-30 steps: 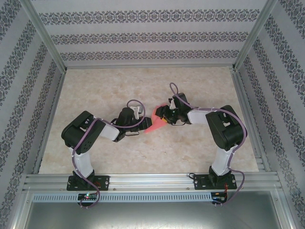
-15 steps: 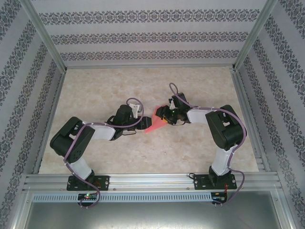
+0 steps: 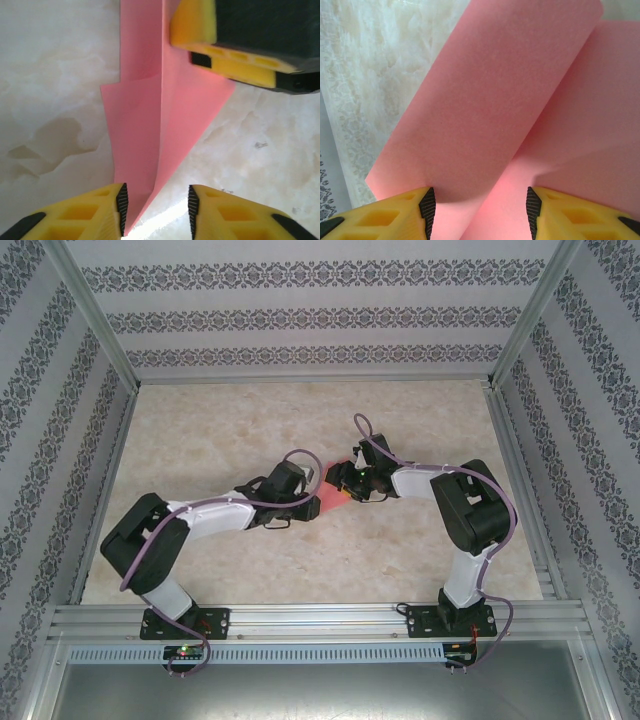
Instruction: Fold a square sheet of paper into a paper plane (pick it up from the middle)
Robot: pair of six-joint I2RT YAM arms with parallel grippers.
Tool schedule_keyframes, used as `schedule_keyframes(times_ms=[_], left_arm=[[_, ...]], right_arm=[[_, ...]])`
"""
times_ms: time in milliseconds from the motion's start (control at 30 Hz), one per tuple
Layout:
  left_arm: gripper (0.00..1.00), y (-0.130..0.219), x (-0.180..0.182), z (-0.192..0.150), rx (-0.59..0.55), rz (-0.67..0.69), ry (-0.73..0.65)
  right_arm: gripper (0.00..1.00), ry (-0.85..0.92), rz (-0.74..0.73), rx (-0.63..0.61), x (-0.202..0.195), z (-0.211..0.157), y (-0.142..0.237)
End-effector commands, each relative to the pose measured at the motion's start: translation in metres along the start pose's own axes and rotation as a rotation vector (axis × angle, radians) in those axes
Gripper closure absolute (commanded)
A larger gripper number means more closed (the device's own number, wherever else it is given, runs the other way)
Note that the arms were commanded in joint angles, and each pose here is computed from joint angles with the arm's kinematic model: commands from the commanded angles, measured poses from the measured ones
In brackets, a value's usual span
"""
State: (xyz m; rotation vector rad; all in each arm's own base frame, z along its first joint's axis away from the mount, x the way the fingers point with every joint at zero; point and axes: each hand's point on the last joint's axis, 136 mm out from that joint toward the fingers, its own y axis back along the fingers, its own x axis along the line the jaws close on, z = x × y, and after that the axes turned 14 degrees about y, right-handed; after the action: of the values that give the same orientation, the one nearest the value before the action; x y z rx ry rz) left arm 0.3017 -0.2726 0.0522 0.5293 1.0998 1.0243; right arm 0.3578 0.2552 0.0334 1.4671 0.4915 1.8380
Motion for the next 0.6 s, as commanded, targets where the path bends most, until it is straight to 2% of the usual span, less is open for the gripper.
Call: schedule_keyframes(times_ms=[0, 567], left_arm=[[0.64, -0.007, 0.005, -0.013, 0.059, 0.061, -0.023], [0.77, -0.019, 0.010, -0.009, 0.046, 0.116, -0.026]], right_arm=[[0.46, 0.005, -0.027, 0.023, -0.005, -0.007, -0.008], [0.46, 0.006, 0.035, -0.007, 0.009, -0.003, 0.001]])
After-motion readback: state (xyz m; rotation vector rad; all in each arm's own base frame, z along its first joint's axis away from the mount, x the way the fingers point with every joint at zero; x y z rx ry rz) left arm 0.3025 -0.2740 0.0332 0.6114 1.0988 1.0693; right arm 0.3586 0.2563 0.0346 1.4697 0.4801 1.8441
